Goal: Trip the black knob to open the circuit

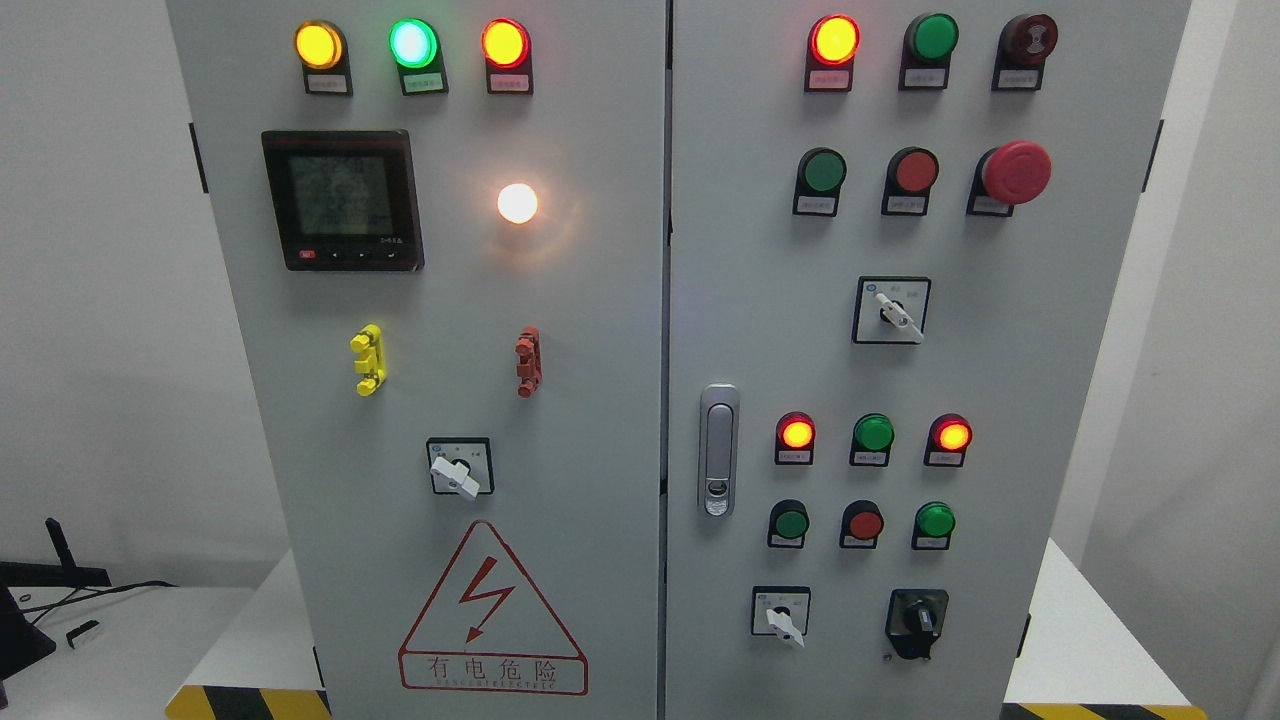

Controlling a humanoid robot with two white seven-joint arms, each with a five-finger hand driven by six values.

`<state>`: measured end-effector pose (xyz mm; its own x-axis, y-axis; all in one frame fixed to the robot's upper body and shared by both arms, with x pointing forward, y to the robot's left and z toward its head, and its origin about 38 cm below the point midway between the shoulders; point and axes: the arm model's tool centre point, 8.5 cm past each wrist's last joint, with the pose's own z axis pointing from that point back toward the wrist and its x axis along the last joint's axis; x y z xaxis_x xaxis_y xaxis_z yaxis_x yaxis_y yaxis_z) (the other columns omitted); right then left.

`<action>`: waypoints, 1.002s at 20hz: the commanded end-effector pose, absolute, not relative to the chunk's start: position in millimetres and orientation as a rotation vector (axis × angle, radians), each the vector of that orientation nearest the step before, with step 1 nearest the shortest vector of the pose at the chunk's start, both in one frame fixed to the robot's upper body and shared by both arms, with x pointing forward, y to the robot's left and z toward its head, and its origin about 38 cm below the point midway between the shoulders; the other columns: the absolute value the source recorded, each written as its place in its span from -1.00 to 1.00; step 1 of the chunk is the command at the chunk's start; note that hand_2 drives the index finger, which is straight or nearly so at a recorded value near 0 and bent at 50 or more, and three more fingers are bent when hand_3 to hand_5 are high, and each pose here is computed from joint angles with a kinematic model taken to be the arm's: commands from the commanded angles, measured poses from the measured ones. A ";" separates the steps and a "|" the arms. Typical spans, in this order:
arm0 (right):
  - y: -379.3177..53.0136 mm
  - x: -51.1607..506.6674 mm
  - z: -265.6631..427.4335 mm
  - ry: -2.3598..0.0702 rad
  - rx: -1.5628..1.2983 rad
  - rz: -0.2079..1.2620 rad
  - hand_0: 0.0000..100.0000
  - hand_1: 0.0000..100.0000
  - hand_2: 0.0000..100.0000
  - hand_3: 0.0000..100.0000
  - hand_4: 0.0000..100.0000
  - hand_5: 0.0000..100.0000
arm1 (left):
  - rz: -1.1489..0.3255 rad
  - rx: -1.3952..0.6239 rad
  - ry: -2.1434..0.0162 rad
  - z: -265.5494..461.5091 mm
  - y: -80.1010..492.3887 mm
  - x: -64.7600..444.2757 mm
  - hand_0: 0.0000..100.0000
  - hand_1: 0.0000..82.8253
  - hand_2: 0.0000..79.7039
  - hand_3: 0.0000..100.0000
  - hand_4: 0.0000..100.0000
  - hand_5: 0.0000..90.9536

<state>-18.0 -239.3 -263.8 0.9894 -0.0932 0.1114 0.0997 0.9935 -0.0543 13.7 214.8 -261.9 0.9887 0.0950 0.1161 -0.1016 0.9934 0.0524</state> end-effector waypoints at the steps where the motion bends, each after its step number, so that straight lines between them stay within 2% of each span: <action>1: -241.8 -22.8 -263.6 -0.103 -0.063 -0.097 -0.12 -0.45 -1.00 -1.00 -1.00 -1.00 | 0.103 0.060 -0.114 -261.9 215.6 13.8 -0.76 -0.06 -1.00 -1.00 -1.00 -1.00; 9: -241.6 -16.5 -263.4 -0.124 -0.062 -0.097 -0.12 -0.44 -1.00 -1.00 -1.00 -1.00 | 0.103 0.059 -0.114 -261.9 214.6 13.7 -0.76 -0.06 -1.00 -1.00 -1.00 -1.00; 12: -241.6 -15.0 -263.2 -0.131 -0.063 -0.097 -0.12 -0.44 -1.00 -1.00 -0.99 -0.93 | 0.103 0.059 -0.114 -261.9 214.6 13.7 -0.76 -0.06 -1.00 -1.00 -1.00 -1.00; 18: -246.6 -3.7 -258.7 -0.211 -0.069 -0.090 -0.12 -0.42 -1.00 -0.99 -0.77 -0.74 | 0.103 0.059 -0.114 -261.9 214.6 13.7 -0.76 -0.06 -1.00 -1.00 -1.00 -1.00; 20: -245.0 -0.5 -256.2 -0.242 -0.067 -0.086 -0.11 -0.40 -1.00 -0.93 -0.68 -0.71 | 0.103 0.059 -0.116 -261.9 214.7 14.3 -0.76 -0.06 -1.00 -1.00 -1.00 -1.00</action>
